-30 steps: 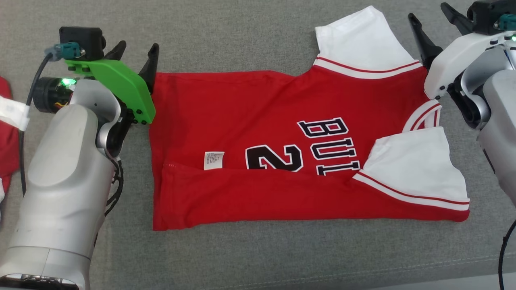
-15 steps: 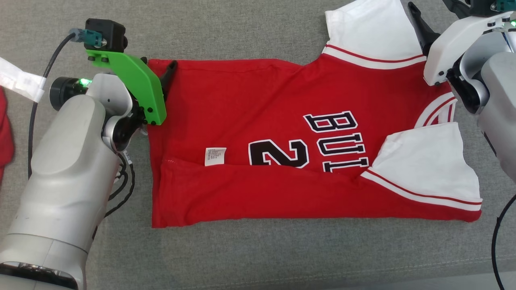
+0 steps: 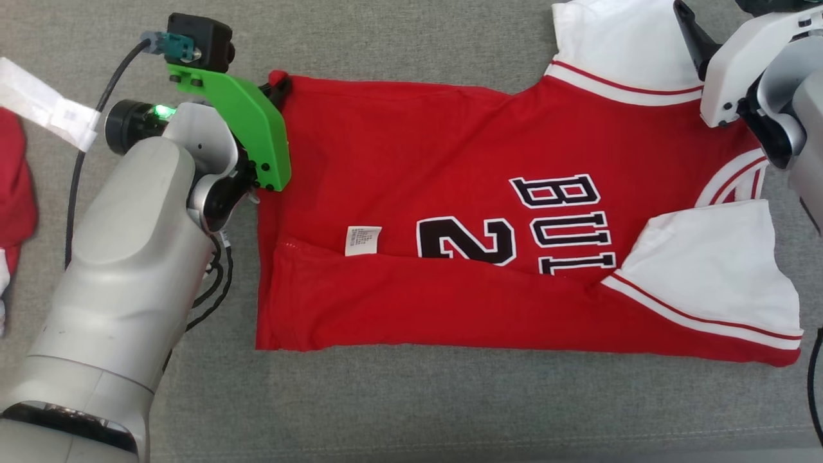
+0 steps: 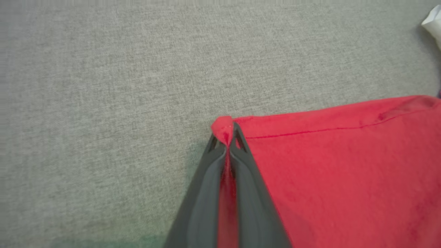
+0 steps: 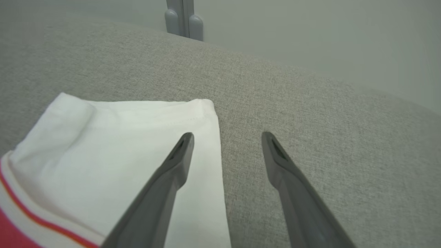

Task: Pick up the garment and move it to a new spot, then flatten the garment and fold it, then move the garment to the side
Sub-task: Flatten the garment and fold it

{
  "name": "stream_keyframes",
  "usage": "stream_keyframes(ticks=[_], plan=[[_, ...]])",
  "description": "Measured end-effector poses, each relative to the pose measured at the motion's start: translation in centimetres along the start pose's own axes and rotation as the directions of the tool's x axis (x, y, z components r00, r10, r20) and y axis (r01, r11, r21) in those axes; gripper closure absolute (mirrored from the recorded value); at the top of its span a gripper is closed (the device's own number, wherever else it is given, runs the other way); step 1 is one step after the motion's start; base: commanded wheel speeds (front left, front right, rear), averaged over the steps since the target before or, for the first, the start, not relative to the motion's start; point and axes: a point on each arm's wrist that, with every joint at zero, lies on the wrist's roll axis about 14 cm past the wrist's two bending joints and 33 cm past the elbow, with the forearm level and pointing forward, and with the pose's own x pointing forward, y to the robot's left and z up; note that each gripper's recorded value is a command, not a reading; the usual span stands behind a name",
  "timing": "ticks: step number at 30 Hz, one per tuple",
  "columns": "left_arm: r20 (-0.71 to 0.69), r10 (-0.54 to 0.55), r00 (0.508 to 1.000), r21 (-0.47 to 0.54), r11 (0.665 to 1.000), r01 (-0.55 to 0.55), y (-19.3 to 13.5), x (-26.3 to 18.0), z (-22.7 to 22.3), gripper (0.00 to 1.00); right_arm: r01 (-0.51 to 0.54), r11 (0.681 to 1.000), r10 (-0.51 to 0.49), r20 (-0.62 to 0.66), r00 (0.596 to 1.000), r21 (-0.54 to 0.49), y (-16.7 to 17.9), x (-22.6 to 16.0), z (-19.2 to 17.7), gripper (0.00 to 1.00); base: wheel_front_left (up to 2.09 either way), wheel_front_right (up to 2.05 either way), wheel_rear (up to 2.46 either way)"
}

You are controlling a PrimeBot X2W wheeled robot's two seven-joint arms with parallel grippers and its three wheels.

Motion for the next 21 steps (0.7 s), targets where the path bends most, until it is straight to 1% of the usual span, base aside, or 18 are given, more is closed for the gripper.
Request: stream_keyframes(ticks=[4, 9, 14, 15, 16, 17, 21], plan=[[0.029, -0.015, 0.999, 0.02, 1.0, 0.015, -0.6, -0.2, 0.4, 1.0, -0.012, 1.0, 0.012, -0.023, 1.0, -0.013, 0.3, 1.1, 0.0, 0.0, 0.0, 0.0, 0.0], [0.052, -0.012, 0.999, 0.027, 1.0, 0.01, -0.3, -0.5, 0.5, 1.0, -0.026, 0.999, 0.028, -0.06, 0.998, 0.02, 1.0, 2.9, 0.3, 0.0, 0.0, 0.0, 0.0], [0.055, -0.005, 0.998, 0.022, 1.0, 0.004, 0.2, -0.3, -0.1, 1.0, -0.026, 0.999, 0.03, -0.149, 0.988, 0.028, 1.3, 4.3, -1.1, 0.0, 0.0, 0.0, 0.0], [0.058, -0.004, 0.998, 0.02, 1.0, 0.002, 0.3, -0.3, -0.1, 1.0, -0.027, 0.999, 0.033, -0.163, 0.986, 0.036, 1.4, 4.5, -1.3, 0.33, 0.0, 0.0, 0.0], [0.059, -0.003, 0.998, 0.018, 1.0, 0.002, 0.3, -0.3, -0.1, 1.0, -0.028, 0.999, 0.035, -0.169, 0.985, 0.047, 1.5, 4.7, -1.4, 0.6, 0.0, 0.0, 0.0], [0.064, -0.002, 0.998, 0.016, 1.0, 0.0, 0.4, -0.3, -0.1, 1.0, -0.033, 0.998, 0.043, -0.175, 0.984, 0.06, 1.8, 5.0, -1.4, 1.0, 0.0, 0.0, 0.0], [0.078, 0.002, 0.997, 0.012, 1.0, -0.003, 0.5, -0.1, -0.1, 1.0, -0.052, 0.994, 0.068, -0.175, 0.982, 0.094, 2.7, 5.2, -1.2, 1.0, 0.0, 0.0, 0.0]])
